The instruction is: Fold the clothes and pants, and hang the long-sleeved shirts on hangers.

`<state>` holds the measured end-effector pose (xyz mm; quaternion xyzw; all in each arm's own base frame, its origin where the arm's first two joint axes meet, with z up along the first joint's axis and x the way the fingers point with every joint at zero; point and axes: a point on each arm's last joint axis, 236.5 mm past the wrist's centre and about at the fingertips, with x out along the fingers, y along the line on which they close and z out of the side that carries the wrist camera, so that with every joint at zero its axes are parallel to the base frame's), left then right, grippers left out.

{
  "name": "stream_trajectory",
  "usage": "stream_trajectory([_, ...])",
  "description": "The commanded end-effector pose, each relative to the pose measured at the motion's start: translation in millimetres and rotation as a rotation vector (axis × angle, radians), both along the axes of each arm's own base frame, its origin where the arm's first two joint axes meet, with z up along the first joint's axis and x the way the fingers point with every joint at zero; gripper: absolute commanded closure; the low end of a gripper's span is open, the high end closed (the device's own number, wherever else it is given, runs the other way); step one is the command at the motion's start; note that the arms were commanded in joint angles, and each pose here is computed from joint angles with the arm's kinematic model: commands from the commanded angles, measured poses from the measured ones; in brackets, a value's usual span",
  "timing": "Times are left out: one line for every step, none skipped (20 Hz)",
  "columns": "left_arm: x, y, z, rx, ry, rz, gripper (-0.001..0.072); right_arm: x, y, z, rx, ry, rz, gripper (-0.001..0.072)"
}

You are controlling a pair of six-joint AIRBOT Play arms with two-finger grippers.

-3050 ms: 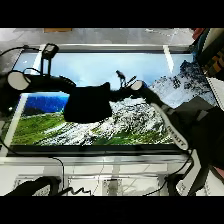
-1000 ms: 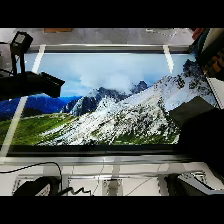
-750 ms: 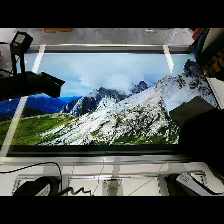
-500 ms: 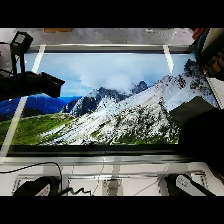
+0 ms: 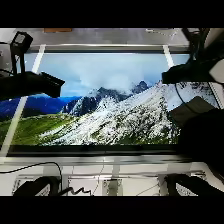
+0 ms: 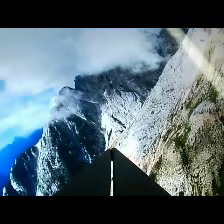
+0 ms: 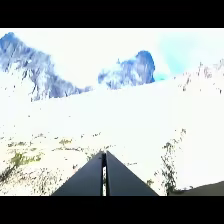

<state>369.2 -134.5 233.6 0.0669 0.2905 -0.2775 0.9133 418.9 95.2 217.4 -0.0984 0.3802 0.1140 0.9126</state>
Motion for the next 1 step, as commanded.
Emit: stream_trajectory([0.0, 0.3, 0.0, 0.0, 0.0, 0.001, 0.0697, 4.8, 16.5, -12.1, -0.046, 0.01, 0.008, 0.0684])
